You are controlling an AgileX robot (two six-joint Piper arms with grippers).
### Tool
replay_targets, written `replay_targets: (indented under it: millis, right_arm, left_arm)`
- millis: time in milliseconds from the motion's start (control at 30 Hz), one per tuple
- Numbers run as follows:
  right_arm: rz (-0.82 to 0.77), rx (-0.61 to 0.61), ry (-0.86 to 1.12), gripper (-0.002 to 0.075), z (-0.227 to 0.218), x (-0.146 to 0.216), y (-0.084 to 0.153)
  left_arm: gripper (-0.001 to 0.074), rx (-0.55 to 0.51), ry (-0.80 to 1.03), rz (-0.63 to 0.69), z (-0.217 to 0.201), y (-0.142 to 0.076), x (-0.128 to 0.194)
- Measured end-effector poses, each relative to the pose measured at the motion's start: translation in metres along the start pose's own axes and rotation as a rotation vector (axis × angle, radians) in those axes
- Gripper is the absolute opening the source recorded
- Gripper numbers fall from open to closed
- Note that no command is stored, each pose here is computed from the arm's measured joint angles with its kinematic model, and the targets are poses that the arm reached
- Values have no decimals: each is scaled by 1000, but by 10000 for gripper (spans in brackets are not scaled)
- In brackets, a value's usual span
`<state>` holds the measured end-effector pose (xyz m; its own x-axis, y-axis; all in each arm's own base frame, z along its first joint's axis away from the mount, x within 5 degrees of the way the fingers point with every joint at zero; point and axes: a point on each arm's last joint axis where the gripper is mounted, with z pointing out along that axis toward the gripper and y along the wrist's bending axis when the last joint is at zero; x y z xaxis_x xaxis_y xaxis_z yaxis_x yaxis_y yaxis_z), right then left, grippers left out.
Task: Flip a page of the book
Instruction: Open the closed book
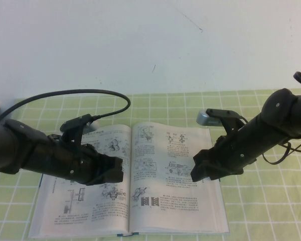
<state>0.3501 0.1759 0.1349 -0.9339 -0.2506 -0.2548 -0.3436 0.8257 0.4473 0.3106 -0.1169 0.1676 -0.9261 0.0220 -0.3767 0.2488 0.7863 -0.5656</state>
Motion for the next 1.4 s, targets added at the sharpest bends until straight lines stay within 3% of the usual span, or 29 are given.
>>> replay_targets:
  millis: [500, 1133, 1400]
  right_arm:
    - [57, -43, -5, 427, 6, -2, 1]
    - [47, -465, -170, 407, 19, -16, 24]
    - [-3, -447, -119, 408, 16, -15, 21]
  left_arm:
    - [-4, 8, 52, -37, 22, 16, 5]
    - [-4, 11, 51, -33, 22, 16, 5]
    - [-4, 13, 54, -32, 23, 16, 5]
